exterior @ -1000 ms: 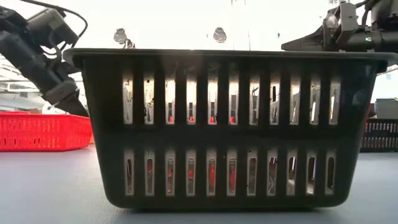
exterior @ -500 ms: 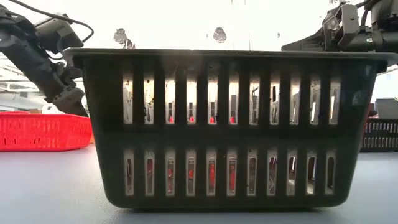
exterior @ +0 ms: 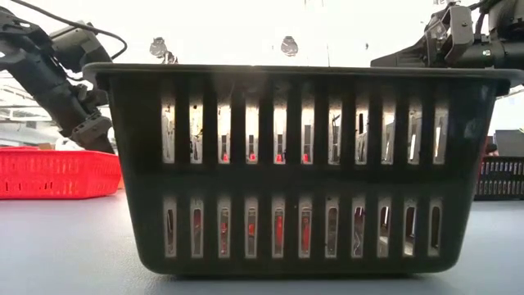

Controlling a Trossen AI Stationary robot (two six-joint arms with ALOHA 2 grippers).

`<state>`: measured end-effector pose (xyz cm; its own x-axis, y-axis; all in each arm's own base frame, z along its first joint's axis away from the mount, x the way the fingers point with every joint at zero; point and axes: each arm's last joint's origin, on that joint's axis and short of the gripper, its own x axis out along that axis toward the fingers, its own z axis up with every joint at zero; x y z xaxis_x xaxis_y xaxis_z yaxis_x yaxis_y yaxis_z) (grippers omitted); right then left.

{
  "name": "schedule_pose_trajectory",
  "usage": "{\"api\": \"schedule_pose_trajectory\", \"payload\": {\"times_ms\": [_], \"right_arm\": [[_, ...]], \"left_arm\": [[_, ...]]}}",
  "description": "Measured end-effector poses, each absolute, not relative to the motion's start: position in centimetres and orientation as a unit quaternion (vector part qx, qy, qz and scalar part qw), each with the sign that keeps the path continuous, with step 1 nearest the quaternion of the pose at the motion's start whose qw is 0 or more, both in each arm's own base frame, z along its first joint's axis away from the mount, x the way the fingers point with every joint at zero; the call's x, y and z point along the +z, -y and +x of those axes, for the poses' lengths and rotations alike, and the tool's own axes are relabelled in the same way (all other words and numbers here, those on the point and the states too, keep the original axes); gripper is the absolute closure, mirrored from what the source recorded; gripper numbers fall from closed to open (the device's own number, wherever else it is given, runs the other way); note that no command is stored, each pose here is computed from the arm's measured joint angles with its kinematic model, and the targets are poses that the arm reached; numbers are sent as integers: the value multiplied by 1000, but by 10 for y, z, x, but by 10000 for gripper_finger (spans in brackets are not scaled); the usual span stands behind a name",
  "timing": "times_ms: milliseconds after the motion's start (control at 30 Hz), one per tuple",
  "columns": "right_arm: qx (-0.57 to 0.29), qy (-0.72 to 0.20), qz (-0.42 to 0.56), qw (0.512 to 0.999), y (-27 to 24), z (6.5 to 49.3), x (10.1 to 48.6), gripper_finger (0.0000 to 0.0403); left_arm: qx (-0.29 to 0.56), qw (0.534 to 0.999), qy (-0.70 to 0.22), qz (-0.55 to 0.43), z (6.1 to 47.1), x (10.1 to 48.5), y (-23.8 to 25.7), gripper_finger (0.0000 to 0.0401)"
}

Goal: Stack baskets on shelf by color
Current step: Put the right orange basket on the shelf

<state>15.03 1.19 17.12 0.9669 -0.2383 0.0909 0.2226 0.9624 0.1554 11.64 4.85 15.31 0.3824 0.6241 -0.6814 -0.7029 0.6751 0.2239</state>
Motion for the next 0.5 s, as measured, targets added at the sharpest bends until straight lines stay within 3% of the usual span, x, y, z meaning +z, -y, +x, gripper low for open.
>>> {"api": "schedule_pose_trajectory", "payload": {"times_ms": [200, 500], "right_arm": [[-120, 38, 54, 991, -12, 151, 168, 264], [-194, -39, 39, 979, -8, 149, 152, 264]], "left_arm": [[398, 833, -382, -47, 117, 154, -49, 207], [397, 835, -379, -45, 118, 154, -49, 171]]}}
